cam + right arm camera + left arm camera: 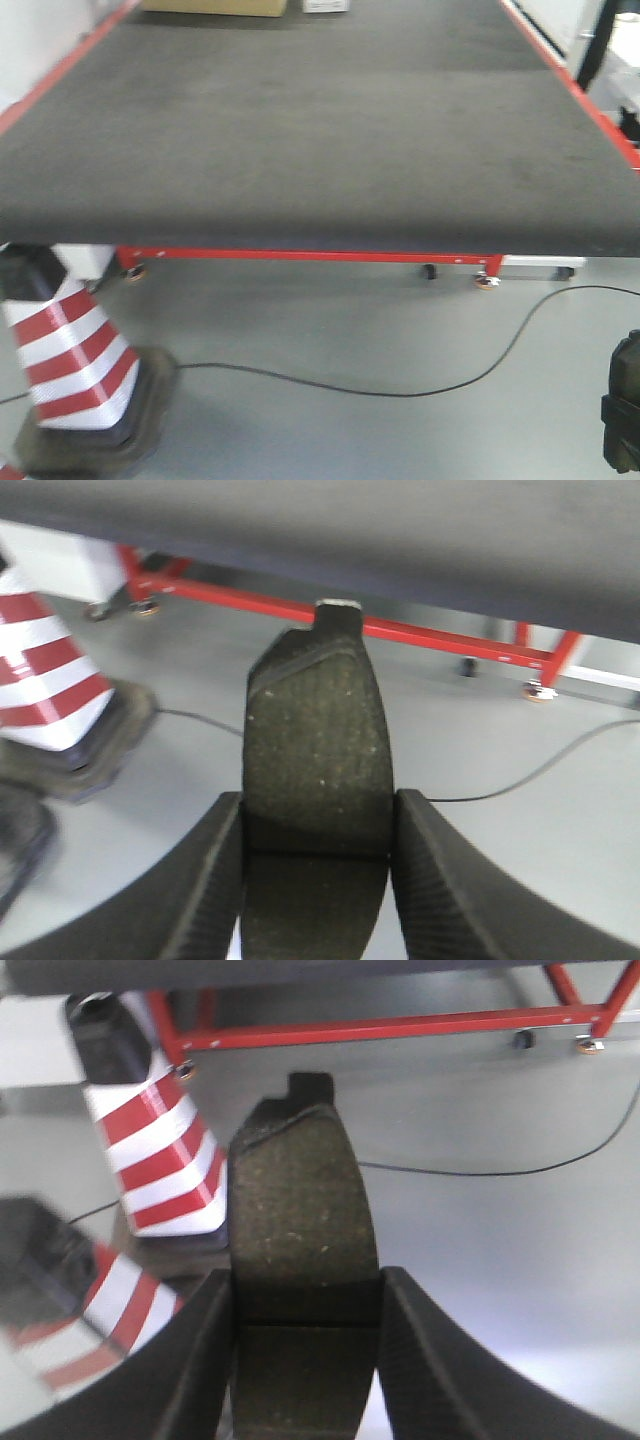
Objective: Move and align brake pads A on conveyor
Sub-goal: 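Turn past the striped cones toward the black conveyor belt, then drive up to the conveyor belt holding both brake pads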
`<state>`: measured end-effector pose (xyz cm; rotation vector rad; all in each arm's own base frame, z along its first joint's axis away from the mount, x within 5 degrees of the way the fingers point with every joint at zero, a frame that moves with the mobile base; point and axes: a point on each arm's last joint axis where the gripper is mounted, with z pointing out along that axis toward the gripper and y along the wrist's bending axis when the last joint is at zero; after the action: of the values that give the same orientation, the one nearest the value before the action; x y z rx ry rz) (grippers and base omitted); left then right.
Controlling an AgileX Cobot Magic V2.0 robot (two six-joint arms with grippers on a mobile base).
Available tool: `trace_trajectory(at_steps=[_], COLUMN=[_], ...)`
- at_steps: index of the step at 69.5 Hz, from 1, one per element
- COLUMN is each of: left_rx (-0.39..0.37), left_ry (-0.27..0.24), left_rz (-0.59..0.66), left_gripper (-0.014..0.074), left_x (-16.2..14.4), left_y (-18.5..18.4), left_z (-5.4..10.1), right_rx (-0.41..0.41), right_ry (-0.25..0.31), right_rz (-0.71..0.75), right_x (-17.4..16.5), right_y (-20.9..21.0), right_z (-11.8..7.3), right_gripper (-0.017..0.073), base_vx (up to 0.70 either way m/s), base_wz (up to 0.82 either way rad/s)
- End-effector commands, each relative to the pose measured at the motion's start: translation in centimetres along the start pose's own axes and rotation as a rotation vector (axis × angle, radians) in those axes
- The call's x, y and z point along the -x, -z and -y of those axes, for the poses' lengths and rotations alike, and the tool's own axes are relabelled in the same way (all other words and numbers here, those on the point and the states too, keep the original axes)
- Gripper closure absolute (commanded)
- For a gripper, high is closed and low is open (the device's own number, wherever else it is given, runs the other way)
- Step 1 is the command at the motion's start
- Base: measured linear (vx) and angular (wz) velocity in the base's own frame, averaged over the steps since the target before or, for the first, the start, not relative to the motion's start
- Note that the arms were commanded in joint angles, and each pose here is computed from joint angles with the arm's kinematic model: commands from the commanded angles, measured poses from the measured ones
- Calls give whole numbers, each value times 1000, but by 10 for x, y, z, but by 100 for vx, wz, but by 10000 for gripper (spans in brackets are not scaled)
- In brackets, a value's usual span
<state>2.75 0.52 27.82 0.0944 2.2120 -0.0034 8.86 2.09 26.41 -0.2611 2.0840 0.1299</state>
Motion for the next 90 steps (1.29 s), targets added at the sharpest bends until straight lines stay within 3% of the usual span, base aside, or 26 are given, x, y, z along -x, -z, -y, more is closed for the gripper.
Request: trace_trajectory(at_steps=[1,90], left_rx=[-7,-10], left_ry=[0,2], left_rz=[100,98], left_gripper=[599,599], left_x=[15,15], left_y=[5,5], left_z=[0,1], right_rx=[-11,-13], right_ry=[10,14], right_rz=[118,117], right_x=[17,18], right_y=[5,4], right_z=[1,1], right_gripper=[566,566], base_vx=[26,37], base_wz=[-42,-1])
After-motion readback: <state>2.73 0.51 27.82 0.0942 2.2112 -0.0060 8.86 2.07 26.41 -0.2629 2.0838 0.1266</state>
